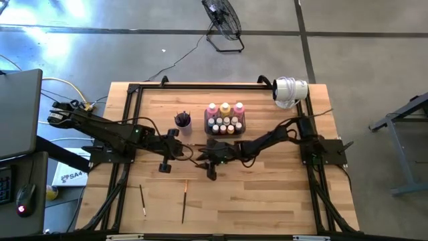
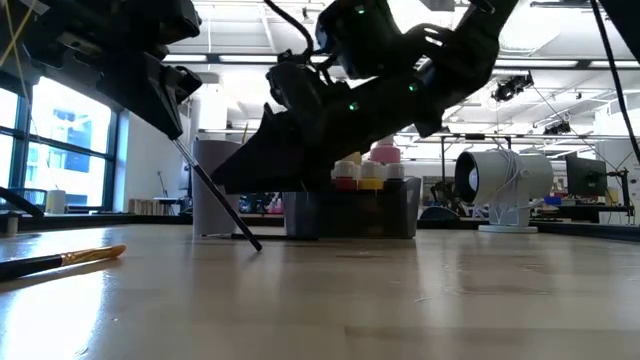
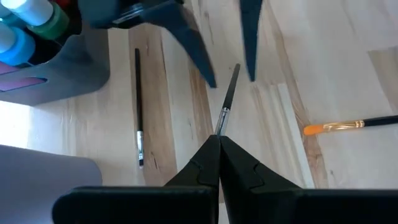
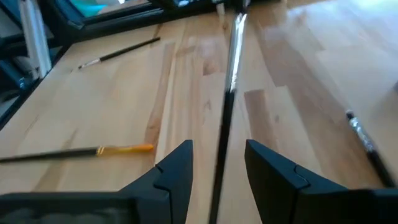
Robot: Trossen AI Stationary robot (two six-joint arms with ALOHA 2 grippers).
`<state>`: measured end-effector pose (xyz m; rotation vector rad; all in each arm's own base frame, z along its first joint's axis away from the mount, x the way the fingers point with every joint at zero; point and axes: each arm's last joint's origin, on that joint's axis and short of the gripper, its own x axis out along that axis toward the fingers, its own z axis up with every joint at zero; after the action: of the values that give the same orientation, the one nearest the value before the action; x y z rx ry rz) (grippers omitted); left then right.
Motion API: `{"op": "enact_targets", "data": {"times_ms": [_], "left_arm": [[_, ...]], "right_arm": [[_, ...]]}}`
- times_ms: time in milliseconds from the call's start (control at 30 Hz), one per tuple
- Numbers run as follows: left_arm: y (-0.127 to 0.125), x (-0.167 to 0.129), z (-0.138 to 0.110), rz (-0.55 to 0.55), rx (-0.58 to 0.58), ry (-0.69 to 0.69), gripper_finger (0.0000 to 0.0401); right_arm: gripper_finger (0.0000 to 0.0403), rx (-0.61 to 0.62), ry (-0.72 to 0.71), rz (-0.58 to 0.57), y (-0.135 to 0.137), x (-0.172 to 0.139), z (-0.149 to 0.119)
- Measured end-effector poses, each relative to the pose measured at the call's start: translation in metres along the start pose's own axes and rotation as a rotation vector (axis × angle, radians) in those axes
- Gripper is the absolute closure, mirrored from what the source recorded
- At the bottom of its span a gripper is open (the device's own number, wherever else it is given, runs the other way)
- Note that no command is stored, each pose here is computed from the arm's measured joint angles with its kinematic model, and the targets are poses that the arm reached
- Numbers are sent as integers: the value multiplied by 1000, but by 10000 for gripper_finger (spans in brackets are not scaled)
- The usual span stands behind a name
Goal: Pick & Place Paint Supplies
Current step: Put the silver paint brush into the purple cup
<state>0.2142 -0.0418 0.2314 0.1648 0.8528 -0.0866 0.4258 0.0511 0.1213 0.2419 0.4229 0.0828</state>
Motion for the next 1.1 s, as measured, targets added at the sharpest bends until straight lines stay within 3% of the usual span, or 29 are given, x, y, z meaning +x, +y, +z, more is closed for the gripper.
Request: {"op": "enact_targets", "data": {"times_ms": [1100], "left_arm": [[0,0,6,-4,-3,-64,401]], "right_arm": [[266,38,43,-51,4,5,-3]]}}
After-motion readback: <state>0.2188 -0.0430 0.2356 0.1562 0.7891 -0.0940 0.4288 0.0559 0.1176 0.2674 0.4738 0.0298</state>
